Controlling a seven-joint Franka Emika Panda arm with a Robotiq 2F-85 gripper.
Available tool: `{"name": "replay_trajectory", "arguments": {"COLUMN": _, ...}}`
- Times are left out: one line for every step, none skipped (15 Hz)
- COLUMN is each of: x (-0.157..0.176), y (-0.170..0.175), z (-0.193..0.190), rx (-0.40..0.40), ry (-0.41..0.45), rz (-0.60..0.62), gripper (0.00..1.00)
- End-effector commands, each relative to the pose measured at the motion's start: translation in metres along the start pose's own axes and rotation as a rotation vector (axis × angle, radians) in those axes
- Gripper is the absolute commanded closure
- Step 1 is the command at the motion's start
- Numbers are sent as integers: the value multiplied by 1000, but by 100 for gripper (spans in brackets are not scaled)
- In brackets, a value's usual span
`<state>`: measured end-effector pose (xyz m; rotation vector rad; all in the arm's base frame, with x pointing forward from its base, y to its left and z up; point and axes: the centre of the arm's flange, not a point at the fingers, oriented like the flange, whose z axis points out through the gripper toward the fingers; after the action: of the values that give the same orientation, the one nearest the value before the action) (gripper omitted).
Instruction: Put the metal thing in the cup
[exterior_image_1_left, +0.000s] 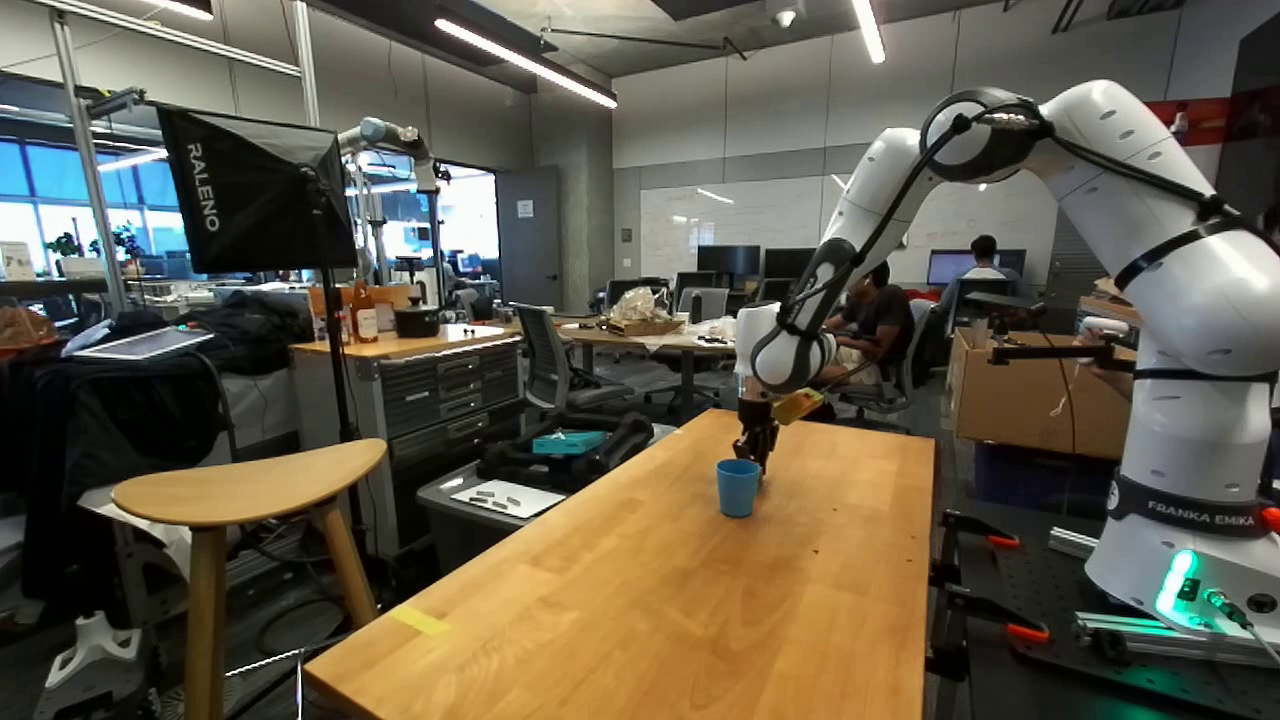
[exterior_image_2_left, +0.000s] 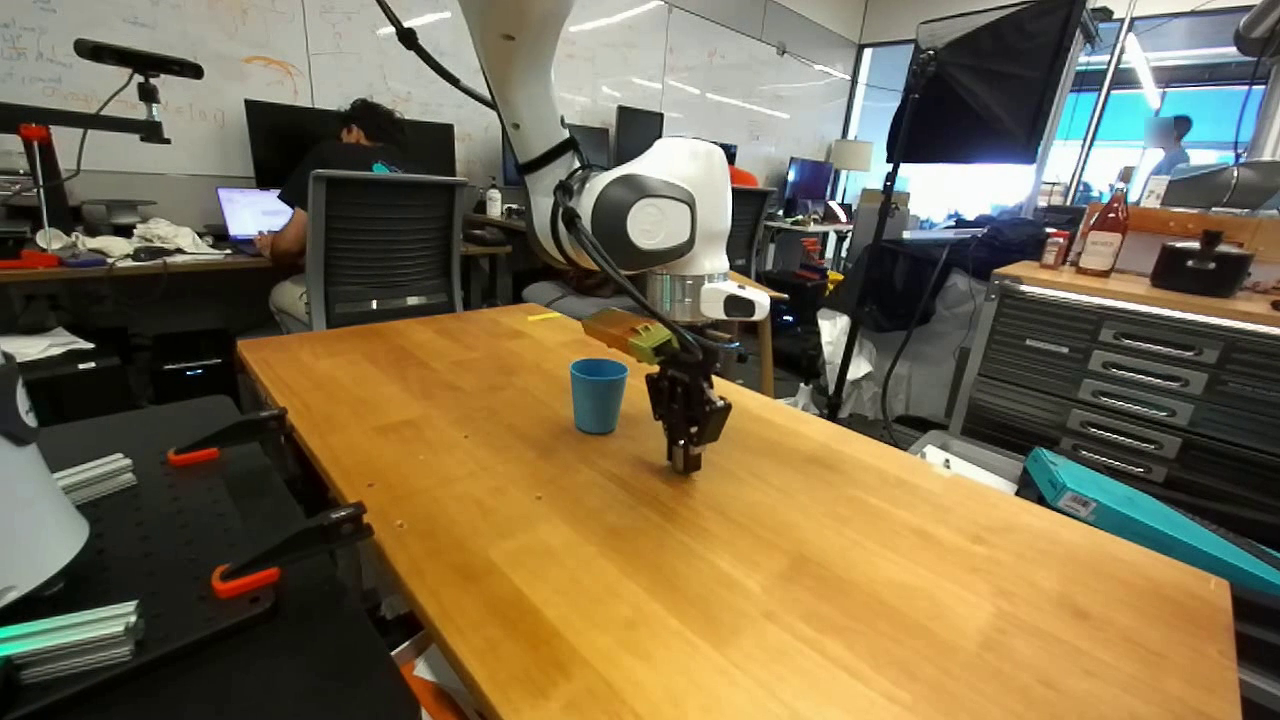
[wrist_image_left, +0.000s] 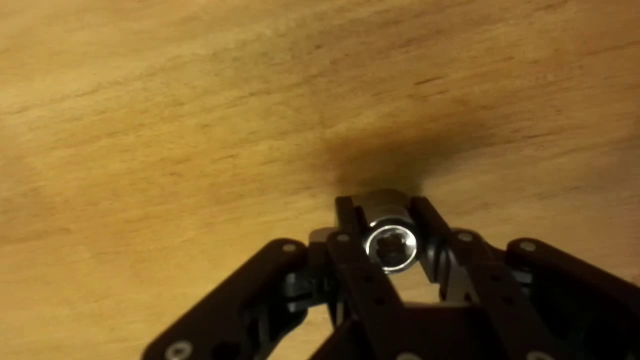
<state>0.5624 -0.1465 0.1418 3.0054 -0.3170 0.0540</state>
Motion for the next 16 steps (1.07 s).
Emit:
{"name": "replay_trajectory", "arguments": {"x": 5, "y": -24, "z": -59, "rx": 67, "ry": 23, "rz": -78, "gripper": 91}}
{"name": "replay_trajectory", "arguments": {"x": 5, "y": -35, "z": -77, "rx": 83, "ry": 35, "rz": -108, "gripper": 91}}
{"name": "replay_trajectory", "arguments": {"x": 4, "y": -44, "z": -91, "rx": 100, "ry": 41, "rz": -134, "gripper": 91}}
{"name": "replay_trajectory", "arguments": {"x": 2, "y": -51, "z": -105, "rx": 115, "ry": 45, "rz": -154, "gripper": 91}}
{"name": "replay_trajectory", "arguments": {"x": 1, "y": -60, "z": -118, "rx": 129, "ry": 40, "rz": -177, "gripper": 91}}
{"name": "replay_trajectory", "arguments": {"x": 0, "y": -66, "z": -130, "rx": 137, "ry": 37, "rz": -195, "gripper": 91}}
{"name": "replay_trajectory", "arguments": {"x": -4, "y": -74, "z": -140, "rx": 151, "ry": 27, "rz": -212, "gripper": 91}}
{"name": "replay_trajectory", "arguments": {"x": -7, "y": -79, "z": -148, "rx": 159, "ry": 20, "rz": -225, "gripper": 91}}
{"name": "replay_trajectory", "arguments": {"x": -12, "y": -87, "z": -150, "rx": 170, "ry": 5, "rz": -241, "gripper": 91}}
{"name": "replay_trajectory", "arguments": {"x": -18, "y": -95, "z": -151, "rx": 178, "ry": -10, "rz": -258, "gripper": 91}}
{"name": "replay_trajectory", "arguments": {"x": -24, "y": -104, "z": -152, "rx": 182, "ry": -27, "rz": -277, "gripper": 91}}
{"name": "replay_trajectory", "arguments": {"x": -30, "y": -112, "z": -150, "rx": 183, "ry": -42, "rz": -295, "gripper": 91}}
{"name": "replay_trajectory", "arguments": {"x": -35, "y": -119, "z": -146, "rx": 180, "ry": -56, "rz": -308, "gripper": 91}}
{"name": "replay_trajectory", "arguments": {"x": -40, "y": -125, "z": -141, "rx": 172, "ry": -64, "rz": -312, "gripper": 91}}
{"name": "replay_trajectory", "arguments": {"x": -41, "y": -130, "z": -133, "rx": 138, "ry": -58, "rz": -306, "gripper": 91}}
{"name": "replay_trajectory", "arguments": {"x": -43, "y": -133, "z": -126, "rx": 116, "ry": -57, "rz": -302, "gripper": 91}}
